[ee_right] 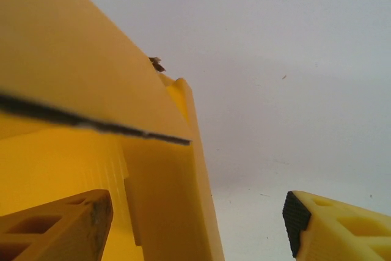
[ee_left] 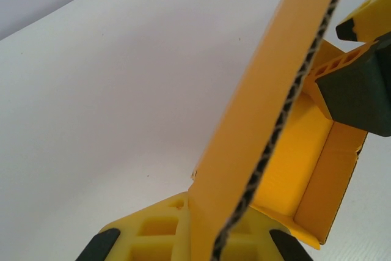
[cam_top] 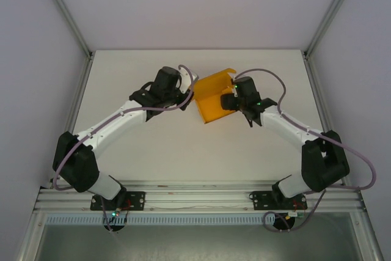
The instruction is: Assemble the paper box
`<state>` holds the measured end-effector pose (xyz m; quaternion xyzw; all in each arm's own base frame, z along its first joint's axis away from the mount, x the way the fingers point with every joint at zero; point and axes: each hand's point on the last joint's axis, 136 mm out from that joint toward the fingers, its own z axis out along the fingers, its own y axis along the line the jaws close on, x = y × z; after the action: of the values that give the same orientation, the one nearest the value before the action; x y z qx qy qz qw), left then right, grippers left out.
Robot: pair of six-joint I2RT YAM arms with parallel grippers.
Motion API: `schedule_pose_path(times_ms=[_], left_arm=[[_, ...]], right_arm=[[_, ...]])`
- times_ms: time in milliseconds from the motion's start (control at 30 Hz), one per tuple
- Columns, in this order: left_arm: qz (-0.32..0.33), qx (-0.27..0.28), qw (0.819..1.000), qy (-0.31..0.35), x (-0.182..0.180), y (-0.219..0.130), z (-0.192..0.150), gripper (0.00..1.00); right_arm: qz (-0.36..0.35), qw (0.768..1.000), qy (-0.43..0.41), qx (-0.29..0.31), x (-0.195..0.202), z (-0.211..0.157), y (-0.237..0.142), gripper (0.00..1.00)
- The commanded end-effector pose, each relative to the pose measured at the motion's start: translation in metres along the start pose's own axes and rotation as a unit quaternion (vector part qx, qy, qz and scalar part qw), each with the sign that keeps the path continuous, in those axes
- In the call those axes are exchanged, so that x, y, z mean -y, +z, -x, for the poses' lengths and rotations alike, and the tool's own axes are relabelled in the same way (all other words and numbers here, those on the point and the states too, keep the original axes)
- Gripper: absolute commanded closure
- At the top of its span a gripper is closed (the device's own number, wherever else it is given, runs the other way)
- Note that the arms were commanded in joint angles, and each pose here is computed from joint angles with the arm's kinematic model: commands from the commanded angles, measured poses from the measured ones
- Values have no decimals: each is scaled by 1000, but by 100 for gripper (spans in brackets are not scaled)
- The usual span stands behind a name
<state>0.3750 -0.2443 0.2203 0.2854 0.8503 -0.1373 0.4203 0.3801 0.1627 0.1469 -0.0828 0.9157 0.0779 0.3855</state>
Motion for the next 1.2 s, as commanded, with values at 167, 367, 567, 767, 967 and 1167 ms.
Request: schedule_pose_path(times_ms=[167, 367, 567, 767, 967, 1167], left_arm=[[-16, 3, 1000, 12, 8, -7, 4, 100], [-23, 4, 1000, 13, 11, -9, 6, 100], [-27, 8, 1000, 12, 12, -10, 7, 100], [-20, 8, 1000, 12, 10, -12, 6, 100], [-21, 7, 1000, 8, 11, -12, 4, 100], [-17, 11, 1000, 6, 9, -15, 3, 100]], right_arm=[[44, 998, -6, -43, -5, -11, 8, 42], [34, 997, -21, -70, -2, -21, 19, 48], [28, 996, -29, -79, 0, -24, 27, 47], [33, 996, -38, -72, 1, -29, 25, 49], [90, 994, -61, -1, -14, -27, 15, 48], [83, 995, -45, 16, -5, -27, 8, 40]])
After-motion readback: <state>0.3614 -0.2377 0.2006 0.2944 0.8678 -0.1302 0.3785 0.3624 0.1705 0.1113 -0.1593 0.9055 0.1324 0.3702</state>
